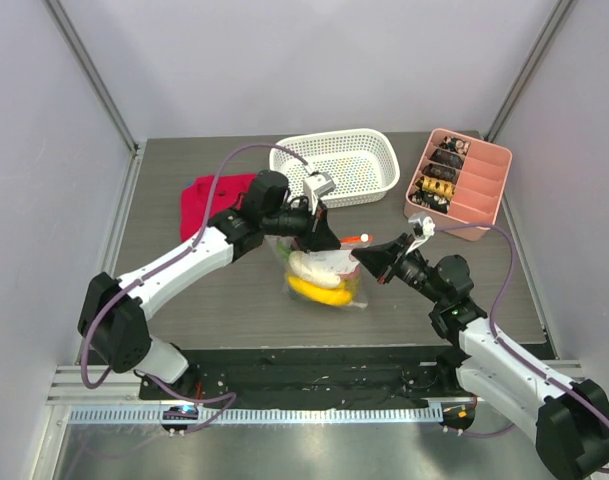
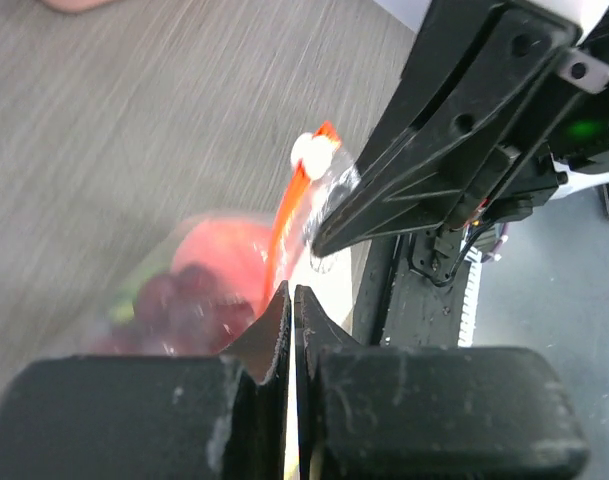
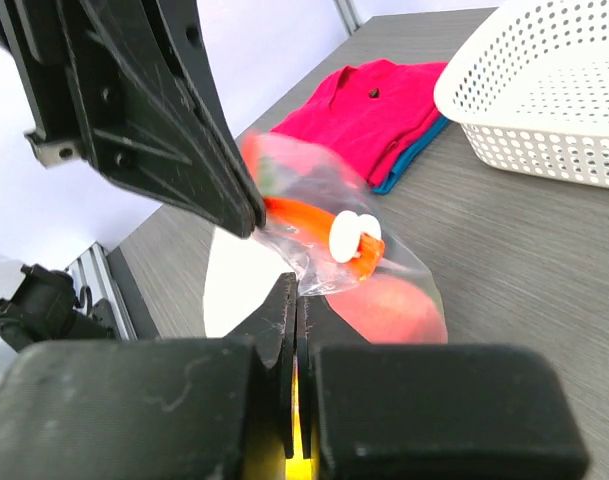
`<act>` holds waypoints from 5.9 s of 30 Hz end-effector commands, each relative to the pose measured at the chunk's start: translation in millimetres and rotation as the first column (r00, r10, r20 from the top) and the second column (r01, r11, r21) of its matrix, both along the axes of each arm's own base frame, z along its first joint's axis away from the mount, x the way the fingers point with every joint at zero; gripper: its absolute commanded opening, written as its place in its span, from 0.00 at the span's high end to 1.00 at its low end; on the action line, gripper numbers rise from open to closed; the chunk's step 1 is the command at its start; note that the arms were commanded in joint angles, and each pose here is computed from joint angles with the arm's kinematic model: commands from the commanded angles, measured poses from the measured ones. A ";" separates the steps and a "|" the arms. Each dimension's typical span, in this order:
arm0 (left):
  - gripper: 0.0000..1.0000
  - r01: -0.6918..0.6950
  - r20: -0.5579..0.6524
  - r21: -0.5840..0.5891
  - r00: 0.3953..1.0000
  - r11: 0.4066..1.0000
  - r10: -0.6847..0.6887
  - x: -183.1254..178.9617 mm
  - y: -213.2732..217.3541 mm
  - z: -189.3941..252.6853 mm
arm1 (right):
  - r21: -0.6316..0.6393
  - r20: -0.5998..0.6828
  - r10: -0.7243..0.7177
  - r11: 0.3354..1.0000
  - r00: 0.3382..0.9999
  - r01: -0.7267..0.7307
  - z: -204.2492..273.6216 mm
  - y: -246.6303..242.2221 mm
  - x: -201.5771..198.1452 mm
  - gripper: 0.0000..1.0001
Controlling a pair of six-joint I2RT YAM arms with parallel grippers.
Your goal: Open the zip-top bag and remove the fake food
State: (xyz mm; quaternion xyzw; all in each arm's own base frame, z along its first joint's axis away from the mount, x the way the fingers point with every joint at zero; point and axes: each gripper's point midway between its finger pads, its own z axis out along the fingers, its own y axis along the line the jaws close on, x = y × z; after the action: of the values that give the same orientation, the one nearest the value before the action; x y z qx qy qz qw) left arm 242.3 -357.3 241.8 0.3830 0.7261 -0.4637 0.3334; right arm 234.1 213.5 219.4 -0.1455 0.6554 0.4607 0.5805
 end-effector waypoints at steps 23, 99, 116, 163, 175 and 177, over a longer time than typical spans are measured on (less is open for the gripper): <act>0.48 0.243 -0.024 -0.066 0.969 0.968 -0.245 -14.6 -23.4 21.9 | -0.102 0.253 0.280 0.959 0.926 -0.263 52.9 23.3 -36.3 0.99; 0.45 -0.024 0.108 -0.129 0.993 0.991 0.038 -12.1 -9.1 63.2 | -0.040 0.191 0.338 0.941 0.921 -0.337 65.3 40.2 -21.7 0.99; 0.79 -0.003 0.100 -0.093 0.995 0.996 0.012 -12.3 -10.5 52.1 | -0.028 0.185 0.331 0.943 0.925 -0.332 66.6 39.6 -21.6 0.99; 1.00 -0.716 -0.396 0.265 0.530 0.646 0.750 -119.0 195.2 -79.0 | 0.120 0.177 0.061 0.989 0.982 -0.083 80.7 1.1 15.7 0.99; 0.13 -0.483 -0.231 0.033 0.848 0.875 0.477 -115.1 150.9 1.9 | 0.029 0.191 0.241 0.968 0.952 -0.251 69.1 17.5 -1.0 0.99; 0.13 -0.490 -0.142 -0.033 0.865 0.871 0.481 -98.9 146.0 37.9 | 0.016 0.190 0.271 0.960 0.944 -0.279 67.1 19.5 -6.0 0.99</act>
State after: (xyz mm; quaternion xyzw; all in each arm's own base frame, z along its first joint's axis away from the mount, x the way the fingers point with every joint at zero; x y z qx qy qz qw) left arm 121.4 -196.1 197.2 0.0454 0.8687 -0.3927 0.2983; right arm 236.6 229.8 240.7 -0.2042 0.6310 0.5334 0.5249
